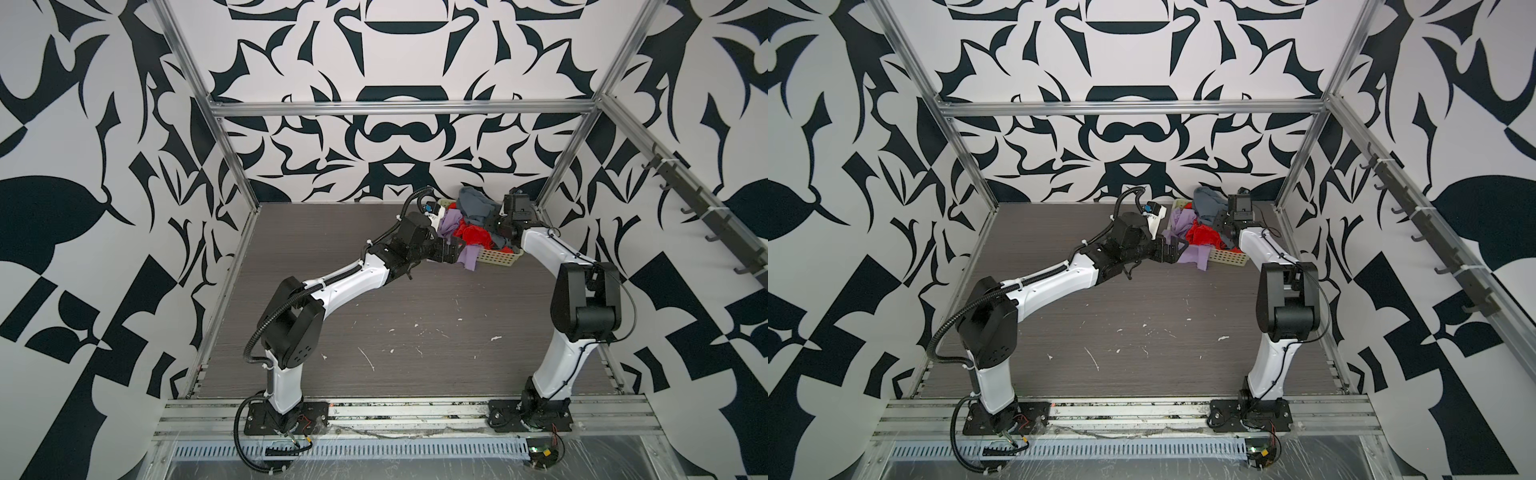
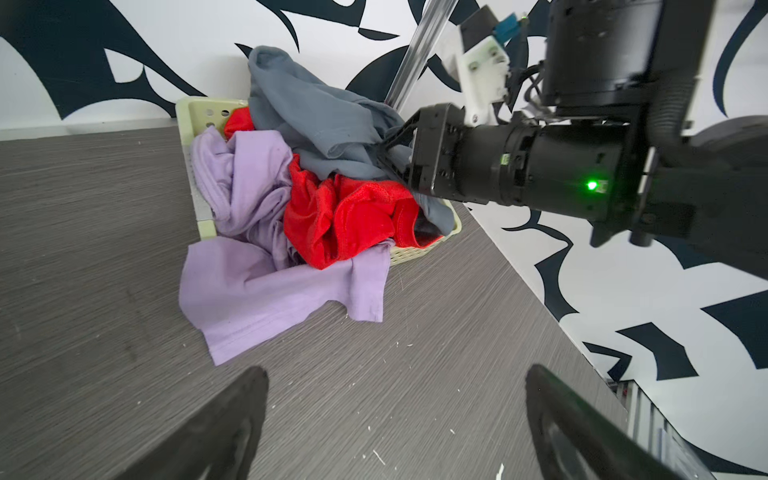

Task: Fold and stack the t-shirts
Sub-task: 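Reach both grippers into the green basket and grasp the grey t-shirt, then lift the grey t-shirt high out of the basket with the right gripper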

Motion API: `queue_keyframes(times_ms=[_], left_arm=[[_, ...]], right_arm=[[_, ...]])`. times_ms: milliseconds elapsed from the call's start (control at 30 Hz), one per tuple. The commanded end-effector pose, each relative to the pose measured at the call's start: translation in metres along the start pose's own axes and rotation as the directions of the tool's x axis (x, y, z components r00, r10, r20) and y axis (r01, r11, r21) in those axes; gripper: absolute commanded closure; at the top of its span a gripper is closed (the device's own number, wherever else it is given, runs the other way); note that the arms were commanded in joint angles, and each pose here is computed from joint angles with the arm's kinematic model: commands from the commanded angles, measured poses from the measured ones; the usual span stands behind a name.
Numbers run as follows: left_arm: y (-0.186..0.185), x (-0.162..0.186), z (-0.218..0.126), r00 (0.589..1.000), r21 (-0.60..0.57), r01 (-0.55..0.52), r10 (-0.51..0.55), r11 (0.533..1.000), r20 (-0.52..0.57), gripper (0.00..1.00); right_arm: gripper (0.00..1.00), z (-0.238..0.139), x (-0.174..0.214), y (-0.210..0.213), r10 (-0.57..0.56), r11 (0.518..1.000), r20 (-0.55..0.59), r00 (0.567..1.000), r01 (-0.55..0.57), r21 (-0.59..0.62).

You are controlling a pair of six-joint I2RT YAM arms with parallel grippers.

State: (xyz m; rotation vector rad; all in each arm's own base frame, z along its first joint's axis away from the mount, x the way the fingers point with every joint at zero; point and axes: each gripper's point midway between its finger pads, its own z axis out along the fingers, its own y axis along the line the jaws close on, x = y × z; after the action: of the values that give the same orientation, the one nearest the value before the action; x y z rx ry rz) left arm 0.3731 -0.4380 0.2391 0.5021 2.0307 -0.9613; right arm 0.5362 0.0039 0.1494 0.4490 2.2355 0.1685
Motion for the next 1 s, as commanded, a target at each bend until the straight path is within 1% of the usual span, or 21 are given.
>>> queue_keyframes(times_ms=[0,67,200,300,367,400,500,533,600,667,733,800,833,867,900,933,967], left_arm=[[-0.005,-0.011,-0.007,0.999,0.023,0.008,-0.009,1.0,0.036,0.01],[-0.006,-0.012,-0.012,0.999,0.022,0.012,-0.014,1.0,0.049,0.01],[-0.006,-0.012,-0.023,0.998,0.023,0.02,-0.022,1.0,0.064,0.01],[-0.007,-0.011,-0.032,0.997,0.025,0.022,-0.024,0.999,0.072,0.01],[-0.007,-0.011,-0.039,0.997,0.021,0.022,-0.023,1.0,0.078,0.01],[-0.008,-0.012,-0.043,0.996,0.019,0.021,-0.023,1.0,0.085,0.01],[-0.006,-0.017,-0.061,0.993,-0.008,0.008,-0.007,1.0,0.121,0.01],[-0.006,-0.021,-0.07,0.99,-0.02,-0.002,0.005,1.0,0.142,0.01],[-0.006,-0.028,-0.088,0.984,-0.046,-0.023,0.031,0.999,0.177,0.01],[-0.006,-0.036,-0.11,0.975,-0.076,-0.044,0.06,0.996,0.216,0.01],[-0.007,-0.043,-0.133,0.965,-0.099,-0.062,0.085,0.993,0.247,0.01],[-0.006,-0.047,-0.157,0.954,-0.128,-0.068,0.102,0.989,0.282,0.01],[-0.004,-0.048,-0.17,0.947,-0.147,-0.067,0.11,0.987,0.302,0.0],[-0.005,-0.053,-0.19,0.933,-0.163,-0.064,0.117,0.985,0.341,0.01],[-0.003,-0.055,-0.203,0.923,-0.181,-0.06,0.124,0.982,0.364,0.01],[-0.001,-0.057,-0.22,0.912,-0.201,-0.053,0.13,0.978,0.389,0.01],[0.002,-0.055,-0.232,0.907,-0.222,-0.046,0.134,0.974,0.4,0.0]], right_arm=[[0.86,-0.018,-0.027,0.002,0.032,0.999,0.064,0.997,-0.033,0.018],[1.0,-0.029,-0.039,0.005,0.036,0.999,0.111,0.993,-0.037,0.011],[1.0,-0.067,-0.074,0.015,0.008,1.0,0.207,0.978,-0.006,-0.01],[1.0,-0.111,-0.102,0.027,-0.02,0.998,0.301,0.954,0.036,-0.048],[1.0,-0.15,-0.12,0.041,-0.037,0.991,0.37,0.928,0.082,-0.109],[1.0,-0.175,-0.13,0.051,-0.038,0.982,0.411,0.911,0.111,-0.153],[1.0,-0.251,-0.151,0.09,-0.053,0.935,0.513,0.857,0.223,-0.275],[1.0,-0.276,-0.153,0.107,-0.067,0.908,0.543,0.837,0.276,-0.314],[1.0,-0.332,-0.155,0.146,-0.093,0.834,0.621,0.778,0.402,-0.379],[1.0,-0.392,-0.153,0.185,-0.075,0.733,0.694,0.716,0.512,-0.448],[1.0,-0.444,-0.153,0.214,-0.013,0.624,0.73,0.683,0.576,-0.528],[1.0,-0.485,-0.152,0.236,0.066,0.503,0.72,0.691,0.6,-0.622],[1.0,-0.5,-0.15,0.246,0.105,0.435,0.698,0.709,0.598,-0.673],[1.0,-0.512,-0.147,0.257,0.138,0.363,0.676,0.724,0.598,-0.714],[1.0,-0.518,-0.144,0.266,0.154,0.31,0.659,0.736,0.597,-0.74],[1.0,-0.521,-0.14,0.275,0.165,0.277,0.639,0.752,0.586,-0.761],[1.0,-0.52,-0.137,0.284,0.17,0.257,0.627,0.76,0.58,-0.773]])
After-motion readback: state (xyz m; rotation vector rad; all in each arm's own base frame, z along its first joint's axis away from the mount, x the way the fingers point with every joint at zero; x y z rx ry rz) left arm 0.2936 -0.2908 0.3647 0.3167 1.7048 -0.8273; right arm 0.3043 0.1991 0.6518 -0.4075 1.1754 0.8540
